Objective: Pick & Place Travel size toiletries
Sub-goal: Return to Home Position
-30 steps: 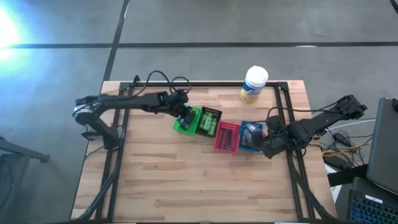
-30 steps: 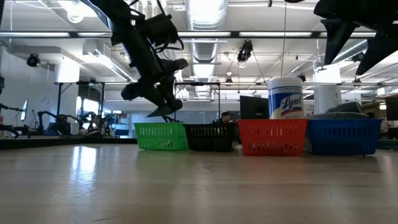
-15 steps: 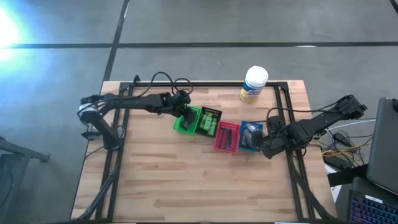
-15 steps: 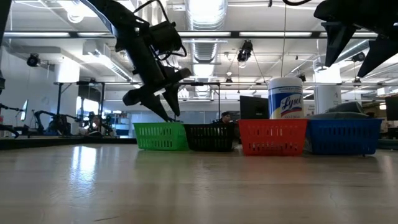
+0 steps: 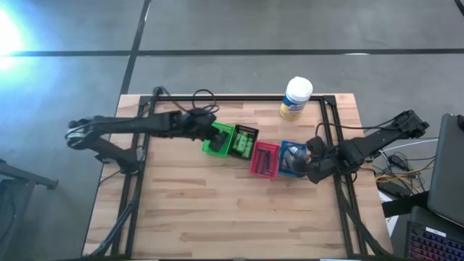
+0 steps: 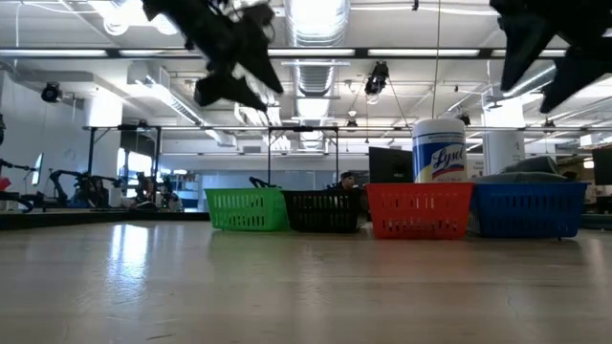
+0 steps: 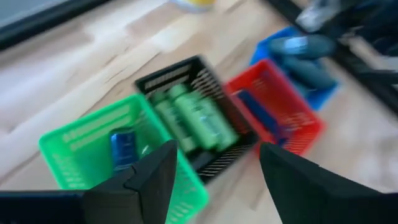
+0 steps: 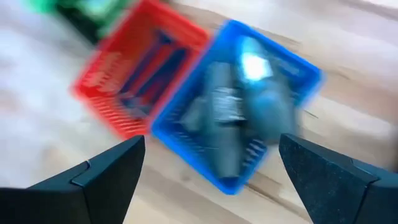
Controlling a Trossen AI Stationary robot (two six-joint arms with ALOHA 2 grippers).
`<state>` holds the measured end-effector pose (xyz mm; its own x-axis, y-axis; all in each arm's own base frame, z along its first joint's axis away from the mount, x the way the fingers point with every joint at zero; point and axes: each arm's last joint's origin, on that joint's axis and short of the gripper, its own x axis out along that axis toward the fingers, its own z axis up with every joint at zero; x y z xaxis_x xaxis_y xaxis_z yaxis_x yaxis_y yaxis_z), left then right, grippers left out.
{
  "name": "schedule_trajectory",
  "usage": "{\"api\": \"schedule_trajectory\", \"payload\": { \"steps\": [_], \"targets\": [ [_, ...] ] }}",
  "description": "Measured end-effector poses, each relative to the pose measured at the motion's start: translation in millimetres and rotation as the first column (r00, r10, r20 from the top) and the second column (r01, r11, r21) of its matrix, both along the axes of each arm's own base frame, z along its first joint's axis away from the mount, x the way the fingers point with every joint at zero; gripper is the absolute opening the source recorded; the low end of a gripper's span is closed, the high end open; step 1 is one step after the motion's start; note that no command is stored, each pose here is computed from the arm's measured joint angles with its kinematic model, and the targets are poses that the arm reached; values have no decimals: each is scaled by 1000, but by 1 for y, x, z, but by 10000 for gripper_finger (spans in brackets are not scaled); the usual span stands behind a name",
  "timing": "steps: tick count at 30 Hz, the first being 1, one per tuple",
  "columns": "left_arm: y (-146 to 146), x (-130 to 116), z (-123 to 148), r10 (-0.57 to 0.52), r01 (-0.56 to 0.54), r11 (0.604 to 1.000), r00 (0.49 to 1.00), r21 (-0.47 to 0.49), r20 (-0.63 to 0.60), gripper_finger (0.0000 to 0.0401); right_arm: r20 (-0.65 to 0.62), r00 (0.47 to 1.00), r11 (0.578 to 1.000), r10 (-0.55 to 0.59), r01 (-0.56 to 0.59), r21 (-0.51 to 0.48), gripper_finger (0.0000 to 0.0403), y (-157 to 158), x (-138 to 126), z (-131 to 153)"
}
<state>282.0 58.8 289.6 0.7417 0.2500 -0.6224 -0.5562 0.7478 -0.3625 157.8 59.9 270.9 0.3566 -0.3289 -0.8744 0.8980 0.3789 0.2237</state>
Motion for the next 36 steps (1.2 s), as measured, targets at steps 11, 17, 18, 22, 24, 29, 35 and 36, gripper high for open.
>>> {"api": "schedule_trajectory", "payload": {
  "steps": [11, 17, 18, 22, 24, 29, 35, 36],
  "targets": [
    [-37, -63, 67, -86, 111, 991, 954, -72, 287, 234, 173, 950, 965, 259, -248, -83, 368, -10, -16, 36],
    [-58, -83, 81, -186, 199, 980, 918, -2, 351, 234, 392, 807, 897, 442, -400, -186, 368, -11, -20, 64],
    [-61, -83, 81, -206, 216, 976, 913, 12, 353, 234, 426, 774, 884, 468, -419, -209, 368, -11, -20, 67],
    [-71, -78, 66, -268, 266, 962, 884, 59, 384, 233, 525, 675, 854, 519, -438, -282, 368, -11, -17, 61],
    [-74, -75, 55, -284, 275, 958, 861, 84, 423, 234, 559, 647, 854, 518, -428, -295, 368, -12, -16, 50],
    [-71, -77, 24, -276, 250, 961, 808, 121, 521, 234, 623, 607, 865, 493, -418, -277, 368, -19, -18, 13],
    [-59, -109, -9, -271, 230, 962, 751, 146, 602, 234, 724, 464, 850, 511, -396, -347, 368, -35, -30, -12],
    [-56, -116, -12, -270, 226, 962, 741, 150, 614, 234, 739, 439, 852, 511, -372, -368, 368, -38, -33, -12]
  ]
}}
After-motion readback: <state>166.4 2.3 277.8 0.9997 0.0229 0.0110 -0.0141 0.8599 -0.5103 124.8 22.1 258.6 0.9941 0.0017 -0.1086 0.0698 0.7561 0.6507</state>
